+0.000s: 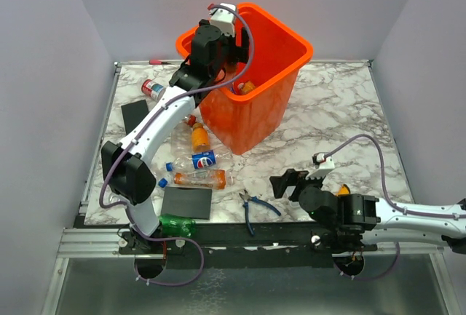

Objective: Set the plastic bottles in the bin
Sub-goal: Place the plastic bottle in the trash bin, then move the plastic bottle to the corner of the board.

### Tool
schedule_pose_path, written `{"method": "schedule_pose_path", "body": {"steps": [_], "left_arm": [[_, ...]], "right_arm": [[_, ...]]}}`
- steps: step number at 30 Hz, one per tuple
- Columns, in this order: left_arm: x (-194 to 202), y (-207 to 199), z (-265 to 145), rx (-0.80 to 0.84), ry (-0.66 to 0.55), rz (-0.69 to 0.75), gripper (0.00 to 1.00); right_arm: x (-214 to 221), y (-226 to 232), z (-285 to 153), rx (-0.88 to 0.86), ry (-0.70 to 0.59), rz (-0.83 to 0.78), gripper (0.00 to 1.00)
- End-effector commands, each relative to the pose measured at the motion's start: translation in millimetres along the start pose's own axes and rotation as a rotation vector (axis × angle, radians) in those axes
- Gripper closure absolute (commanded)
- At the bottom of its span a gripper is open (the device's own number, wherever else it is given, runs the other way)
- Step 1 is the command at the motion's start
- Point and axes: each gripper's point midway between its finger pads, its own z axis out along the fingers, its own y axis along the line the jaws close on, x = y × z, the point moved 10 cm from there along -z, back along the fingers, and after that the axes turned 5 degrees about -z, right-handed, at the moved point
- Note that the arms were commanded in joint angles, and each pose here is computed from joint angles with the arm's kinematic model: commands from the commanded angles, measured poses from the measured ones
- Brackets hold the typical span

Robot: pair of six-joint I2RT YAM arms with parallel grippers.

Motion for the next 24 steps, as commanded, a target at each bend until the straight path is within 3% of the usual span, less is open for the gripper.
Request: {"method": "schedule_pose_path", "body": {"steps": [1, 7, 13, 16, 24], "left_arm": [[-34.3, -6.2, -24.8, 0.094, -0.071, -0.024, 0.01], [-82.8, -6.3, -67.4, 0.102, -0.221, -0.081, 0.01], [-110.2, 10.5, -144.2, 0.01, -0.405, -0.244, 0.01], [-90.1, 25.7, -181.6, -0.062, -0.433, -0.297, 0.01], [30.1, 77.4, -262.0, -0.362, -0.296, -0.292, 0.01]], "right_arm": [[-14.5, -11.6, -4.2, 0.062, -0.073, -0.053, 0.0], [-24.9, -23.9, -13.2, 0.059, -0.125, -0.004, 0.0], [-32.6, -17.4, -18.4, -0.053, -0.124, -0.037, 0.0], [-29.9, -4.3, -16.1, -0.144, -0.097, -0.089, 0.0], [0.3, 47.6, 6.7, -0.344, 0.09, -0.332, 0.04]]}}
